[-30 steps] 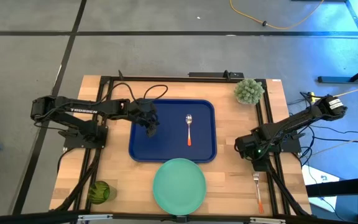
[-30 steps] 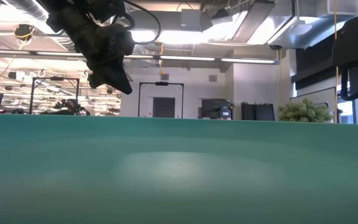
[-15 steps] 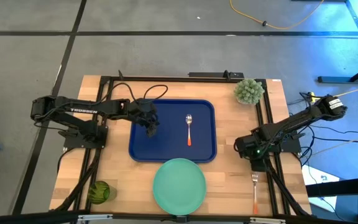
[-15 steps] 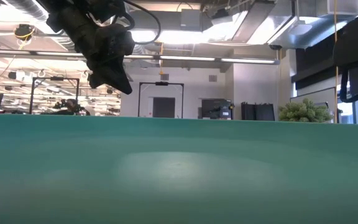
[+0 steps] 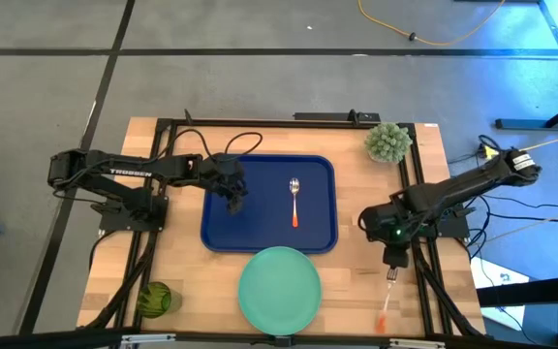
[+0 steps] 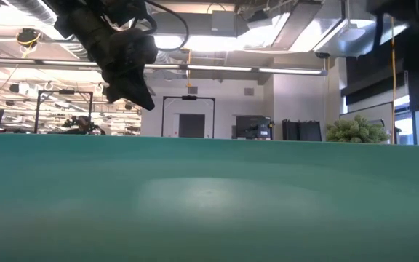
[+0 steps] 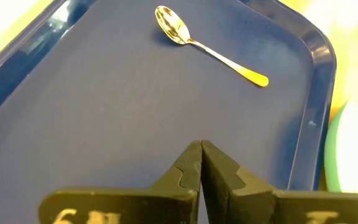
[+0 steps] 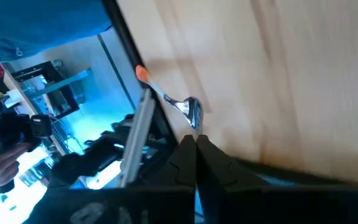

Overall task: Pick and place plate/cup/fork/spoon on tray
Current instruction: Put the orange fork on the serving tray to the right of the orange spoon

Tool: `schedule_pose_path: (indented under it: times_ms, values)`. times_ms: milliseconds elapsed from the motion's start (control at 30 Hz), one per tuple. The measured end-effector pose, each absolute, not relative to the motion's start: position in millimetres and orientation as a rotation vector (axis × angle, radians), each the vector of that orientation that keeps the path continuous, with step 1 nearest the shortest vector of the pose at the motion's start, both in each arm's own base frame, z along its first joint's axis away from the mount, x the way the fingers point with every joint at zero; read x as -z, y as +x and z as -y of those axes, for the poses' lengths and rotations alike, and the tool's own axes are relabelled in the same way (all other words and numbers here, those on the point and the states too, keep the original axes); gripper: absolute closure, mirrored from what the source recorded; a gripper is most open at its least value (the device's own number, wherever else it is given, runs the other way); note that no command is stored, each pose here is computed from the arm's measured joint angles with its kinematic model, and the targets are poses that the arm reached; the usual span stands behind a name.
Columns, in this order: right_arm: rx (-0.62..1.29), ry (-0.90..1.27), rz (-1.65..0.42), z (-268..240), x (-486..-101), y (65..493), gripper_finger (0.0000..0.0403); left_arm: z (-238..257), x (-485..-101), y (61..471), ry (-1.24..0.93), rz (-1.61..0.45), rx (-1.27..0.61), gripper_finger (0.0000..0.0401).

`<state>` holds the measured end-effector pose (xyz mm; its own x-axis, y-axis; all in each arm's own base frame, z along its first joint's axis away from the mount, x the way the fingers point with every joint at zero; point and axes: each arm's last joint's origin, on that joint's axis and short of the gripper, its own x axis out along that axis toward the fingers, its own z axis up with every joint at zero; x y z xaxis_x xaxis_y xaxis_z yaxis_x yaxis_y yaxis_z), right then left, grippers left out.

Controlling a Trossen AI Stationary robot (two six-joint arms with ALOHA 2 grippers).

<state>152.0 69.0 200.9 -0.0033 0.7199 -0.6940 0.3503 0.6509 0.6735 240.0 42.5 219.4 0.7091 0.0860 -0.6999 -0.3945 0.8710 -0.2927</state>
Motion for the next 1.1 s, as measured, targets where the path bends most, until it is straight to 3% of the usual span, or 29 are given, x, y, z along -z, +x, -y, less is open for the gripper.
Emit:
schedule_pose_path:
  times_ms: [533,867,1100]
  values:
    - [-0.198,0.879,-1.593,-25,-259,203,0.0403,-42,-219,240,-0.391,-0.747,-0.249,0.0401]
    - [-0.238,0.668,-1.646,31,-290,251,0.0403,-42,-219,240,-0.384,-0.751,-0.224,0.0401]
    - [-0.244,0.519,-1.558,87,-293,291,0.0403,-42,-219,240,-0.386,-0.751,-0.218,0.0401]
